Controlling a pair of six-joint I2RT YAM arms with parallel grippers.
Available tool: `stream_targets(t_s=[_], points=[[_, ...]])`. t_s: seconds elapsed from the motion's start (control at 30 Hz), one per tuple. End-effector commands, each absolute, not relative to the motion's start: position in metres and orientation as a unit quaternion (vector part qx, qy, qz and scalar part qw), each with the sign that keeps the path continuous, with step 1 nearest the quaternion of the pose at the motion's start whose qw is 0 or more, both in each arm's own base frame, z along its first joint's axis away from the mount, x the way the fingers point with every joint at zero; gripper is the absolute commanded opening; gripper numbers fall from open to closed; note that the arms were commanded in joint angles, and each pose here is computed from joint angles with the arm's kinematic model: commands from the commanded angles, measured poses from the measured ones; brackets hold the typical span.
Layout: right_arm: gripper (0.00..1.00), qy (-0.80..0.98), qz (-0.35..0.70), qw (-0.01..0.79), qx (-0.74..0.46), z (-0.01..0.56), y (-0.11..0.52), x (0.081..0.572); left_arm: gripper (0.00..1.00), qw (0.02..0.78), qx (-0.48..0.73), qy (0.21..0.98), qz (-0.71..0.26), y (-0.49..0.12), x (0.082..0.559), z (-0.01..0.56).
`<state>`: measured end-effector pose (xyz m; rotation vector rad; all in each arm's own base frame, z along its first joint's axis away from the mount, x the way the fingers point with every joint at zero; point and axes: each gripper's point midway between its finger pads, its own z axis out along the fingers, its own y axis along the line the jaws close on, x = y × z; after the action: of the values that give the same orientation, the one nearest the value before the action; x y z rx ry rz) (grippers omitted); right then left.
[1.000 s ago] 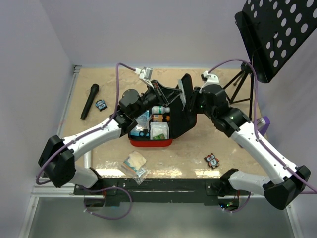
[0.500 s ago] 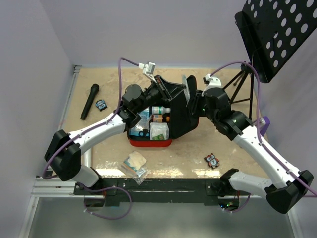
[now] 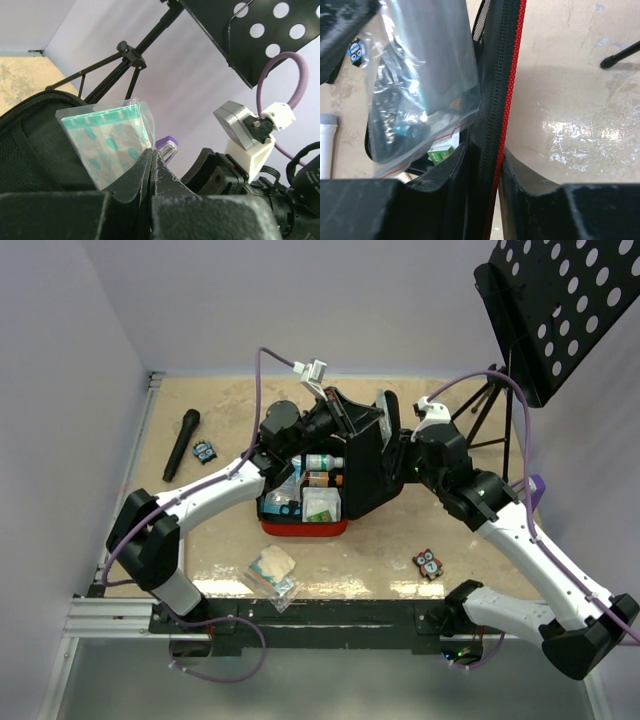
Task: Organize the medicine kit
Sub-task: Place the medical item at the medicine box.
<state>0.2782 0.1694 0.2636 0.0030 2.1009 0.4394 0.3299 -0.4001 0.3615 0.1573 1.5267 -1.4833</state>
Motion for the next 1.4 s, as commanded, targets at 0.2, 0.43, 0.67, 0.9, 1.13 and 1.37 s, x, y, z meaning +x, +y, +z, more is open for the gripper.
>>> stream_targets(t_s=[0.2,0.43,0.67,0.9,1.13,1.37], points=[[0.26,0.849,0.187,0.494,-0.014,0.281,0.169,0.274,0.0,0.467,0.076,0.647,-0.598,-0.412,0.341,0.366],[0.28,0.848,0.189,0.495,-0.014,0.282,0.17,0.275,0.0,0.431,0.056,0.713,-0.551,-0.413,0.36,0.332],[0.29,0.848,0.189,0.495,-0.015,0.282,0.171,0.275,0.0,0.401,0.049,0.728,-0.555,-0.407,0.366,0.319],[0.31,0.848,0.188,0.495,-0.015,0.281,0.17,0.276,0.01,0.39,0.075,0.74,-0.544,-0.411,0.365,0.317],[0.31,0.849,0.193,0.492,-0.016,0.279,0.174,0.277,0.72,0.433,0.092,0.729,-0.522,-0.389,0.354,0.345],[0.32,0.848,0.187,0.496,-0.015,0.279,0.173,0.28,0.78,0.49,0.056,0.757,-0.429,-0.327,0.338,0.345]])
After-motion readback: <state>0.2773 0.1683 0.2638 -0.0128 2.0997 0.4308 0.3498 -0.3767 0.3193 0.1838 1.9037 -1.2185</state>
